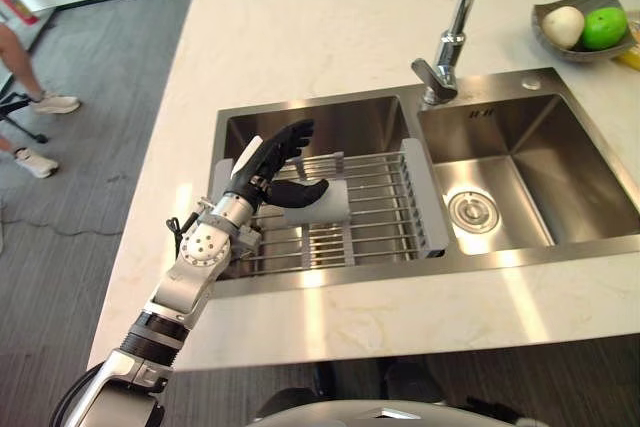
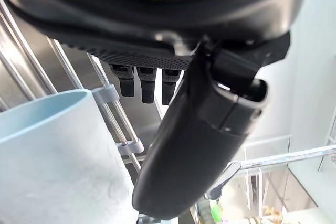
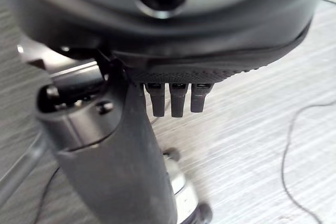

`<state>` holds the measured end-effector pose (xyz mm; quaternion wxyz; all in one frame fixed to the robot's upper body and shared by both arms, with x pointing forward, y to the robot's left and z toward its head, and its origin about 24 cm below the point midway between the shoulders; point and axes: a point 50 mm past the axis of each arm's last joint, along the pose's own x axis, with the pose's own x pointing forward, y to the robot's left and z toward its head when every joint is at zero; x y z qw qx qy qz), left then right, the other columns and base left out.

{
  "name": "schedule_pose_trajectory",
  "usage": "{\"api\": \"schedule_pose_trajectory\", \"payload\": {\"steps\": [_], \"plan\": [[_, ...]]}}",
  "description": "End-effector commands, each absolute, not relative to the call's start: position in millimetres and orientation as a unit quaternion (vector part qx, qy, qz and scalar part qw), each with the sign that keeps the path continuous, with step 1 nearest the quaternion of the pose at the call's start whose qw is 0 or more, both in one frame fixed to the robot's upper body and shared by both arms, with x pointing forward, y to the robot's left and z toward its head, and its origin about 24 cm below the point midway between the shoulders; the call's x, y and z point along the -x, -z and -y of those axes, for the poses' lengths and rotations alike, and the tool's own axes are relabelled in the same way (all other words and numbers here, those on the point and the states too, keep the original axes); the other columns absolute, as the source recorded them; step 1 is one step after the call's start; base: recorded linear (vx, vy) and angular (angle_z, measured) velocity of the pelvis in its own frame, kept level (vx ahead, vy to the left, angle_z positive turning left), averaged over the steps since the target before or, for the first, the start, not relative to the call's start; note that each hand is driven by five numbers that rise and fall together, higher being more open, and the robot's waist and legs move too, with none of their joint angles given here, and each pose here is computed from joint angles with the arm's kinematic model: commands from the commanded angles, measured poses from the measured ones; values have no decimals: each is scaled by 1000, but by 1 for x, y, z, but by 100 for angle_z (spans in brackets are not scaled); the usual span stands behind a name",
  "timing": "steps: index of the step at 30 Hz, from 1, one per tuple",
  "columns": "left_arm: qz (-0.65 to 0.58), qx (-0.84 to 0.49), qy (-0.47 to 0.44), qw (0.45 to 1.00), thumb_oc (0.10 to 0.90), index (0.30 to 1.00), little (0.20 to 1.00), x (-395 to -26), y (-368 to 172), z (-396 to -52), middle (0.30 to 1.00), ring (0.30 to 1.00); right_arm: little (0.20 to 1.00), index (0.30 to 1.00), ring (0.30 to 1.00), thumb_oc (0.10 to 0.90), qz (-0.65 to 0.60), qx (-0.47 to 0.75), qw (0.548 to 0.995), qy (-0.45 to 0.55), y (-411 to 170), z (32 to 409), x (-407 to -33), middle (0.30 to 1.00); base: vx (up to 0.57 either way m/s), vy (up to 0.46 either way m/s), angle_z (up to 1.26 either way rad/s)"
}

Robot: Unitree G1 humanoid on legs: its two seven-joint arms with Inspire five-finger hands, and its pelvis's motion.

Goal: Place the dishes in the dishwasher.

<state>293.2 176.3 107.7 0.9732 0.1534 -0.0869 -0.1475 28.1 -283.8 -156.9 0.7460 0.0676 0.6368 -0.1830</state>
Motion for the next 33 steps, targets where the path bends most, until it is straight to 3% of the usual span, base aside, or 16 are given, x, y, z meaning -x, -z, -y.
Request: {"api": "schedule_pose_trajectory", "payload": {"steps": [1,8,20,26,33], "plan": [[240,-197,117,943,800,900,900,-294,-178,-185,900,900,900,900,900,800,-654,-54,734,176,157,285,-19,900,-131,-116,-49],[240,-275,107,925,800,900,900,-288,-187,-205,900,900,900,900,900,800,-653,-67,736,165,160,276,-20,900,-9,-124,-21],[255,-195,94,942,800,900,900,-272,-182,-212,900,900,900,900,900,800,-653,-77,741,136,166,256,-18,900,-3,-86,14],[263,-195,133,936,800,900,900,-270,-184,-196,900,900,900,900,900,800,-653,-99,739,130,169,244,-22,900,8,-23,13],[255,-301,186,900,800,900,900,-273,-182,-177,900,900,900,900,900,800,-644,-76,751,123,166,253,-27,900,8,-10,3]]}}
